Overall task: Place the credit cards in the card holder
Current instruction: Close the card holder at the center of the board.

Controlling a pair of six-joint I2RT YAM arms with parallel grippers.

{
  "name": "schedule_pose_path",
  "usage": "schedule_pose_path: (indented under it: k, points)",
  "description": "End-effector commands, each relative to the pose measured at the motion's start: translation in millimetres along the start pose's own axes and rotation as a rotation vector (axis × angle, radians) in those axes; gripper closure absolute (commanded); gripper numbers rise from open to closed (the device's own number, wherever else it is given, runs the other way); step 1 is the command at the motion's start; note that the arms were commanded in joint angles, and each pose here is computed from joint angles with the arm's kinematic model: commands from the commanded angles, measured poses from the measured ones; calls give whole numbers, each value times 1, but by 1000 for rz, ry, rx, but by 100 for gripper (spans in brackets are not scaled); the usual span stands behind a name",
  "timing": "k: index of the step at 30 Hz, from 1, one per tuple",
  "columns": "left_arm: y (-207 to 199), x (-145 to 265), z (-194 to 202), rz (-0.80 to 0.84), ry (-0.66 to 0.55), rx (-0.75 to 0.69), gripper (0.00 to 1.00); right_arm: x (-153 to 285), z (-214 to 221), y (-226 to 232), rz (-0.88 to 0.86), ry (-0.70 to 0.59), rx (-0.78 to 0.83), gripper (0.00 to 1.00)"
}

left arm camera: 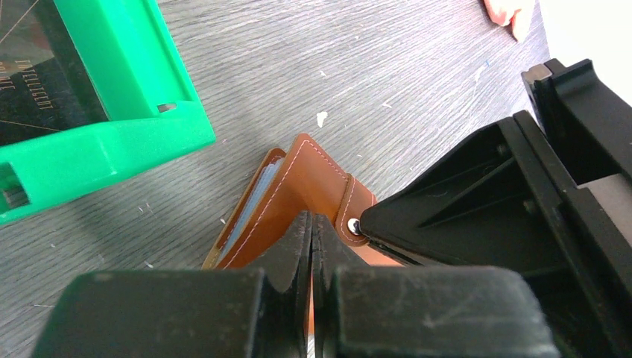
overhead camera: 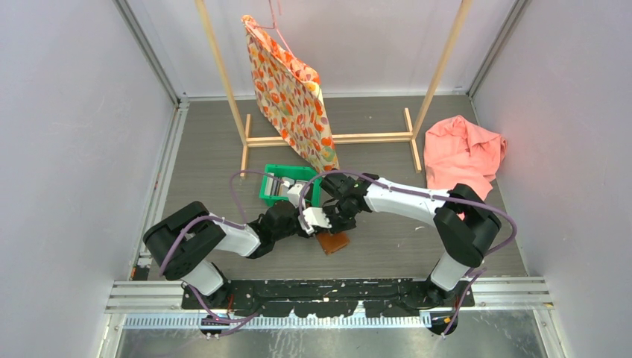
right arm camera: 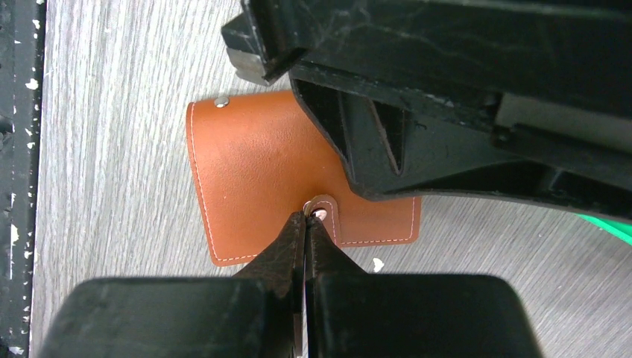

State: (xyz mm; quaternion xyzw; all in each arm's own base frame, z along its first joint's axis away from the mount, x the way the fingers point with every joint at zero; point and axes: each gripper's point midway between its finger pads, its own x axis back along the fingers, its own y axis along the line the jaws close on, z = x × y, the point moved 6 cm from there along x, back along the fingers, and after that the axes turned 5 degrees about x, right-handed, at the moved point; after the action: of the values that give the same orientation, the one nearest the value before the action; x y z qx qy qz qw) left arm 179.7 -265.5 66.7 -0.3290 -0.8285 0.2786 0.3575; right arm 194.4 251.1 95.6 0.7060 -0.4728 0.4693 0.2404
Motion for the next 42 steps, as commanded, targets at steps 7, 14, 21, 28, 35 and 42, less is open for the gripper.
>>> schedule_pose_path:
  k: [7, 14, 21, 28, 35, 42]
  points:
    - [8, 0, 3, -28, 5, -2, 100, -14, -2, 8, -52, 0, 12, 99]
    - [8, 0, 3, -28, 3, -2, 100, -22, -3, 11, -78, 22, 12, 99]
    - [8, 1, 3, -27, 2, -2, 100, -29, -5, 15, -109, 40, 23, 99]
    - [8, 1, 4, -26, 3, 0, 100, -35, -5, 17, -139, 53, 21, 99]
    - [8, 1, 4, -23, -1, 1, 100, -40, -7, 17, -152, 58, 26, 99]
    - [8, 1, 4, -21, -3, 4, 100, -44, -7, 15, -156, 57, 21, 99]
